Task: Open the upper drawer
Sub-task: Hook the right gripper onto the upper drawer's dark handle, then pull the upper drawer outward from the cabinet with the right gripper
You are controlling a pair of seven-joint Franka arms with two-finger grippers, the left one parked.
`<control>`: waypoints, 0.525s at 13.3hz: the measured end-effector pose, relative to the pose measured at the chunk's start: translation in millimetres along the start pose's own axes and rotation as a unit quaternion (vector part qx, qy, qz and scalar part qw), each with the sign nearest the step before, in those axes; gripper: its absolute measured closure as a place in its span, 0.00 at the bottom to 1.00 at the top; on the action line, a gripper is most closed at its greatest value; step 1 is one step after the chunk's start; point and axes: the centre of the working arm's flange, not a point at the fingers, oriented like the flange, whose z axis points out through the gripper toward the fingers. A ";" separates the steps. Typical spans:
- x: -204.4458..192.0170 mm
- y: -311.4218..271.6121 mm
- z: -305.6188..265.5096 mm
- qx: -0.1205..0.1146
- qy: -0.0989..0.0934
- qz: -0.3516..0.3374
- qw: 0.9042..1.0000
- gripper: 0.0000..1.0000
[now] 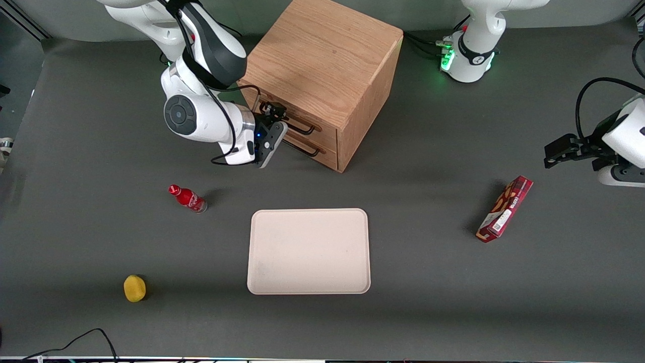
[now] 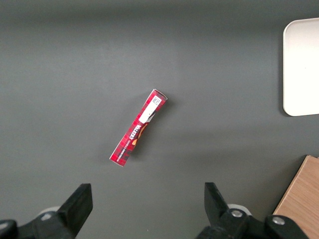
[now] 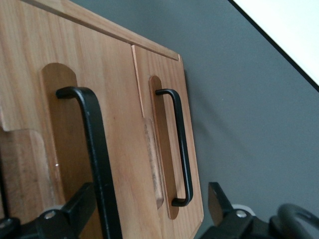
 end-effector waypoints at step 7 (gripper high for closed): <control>0.4 14.3 0.3 -0.012 0.010 0.005 1.000 0.00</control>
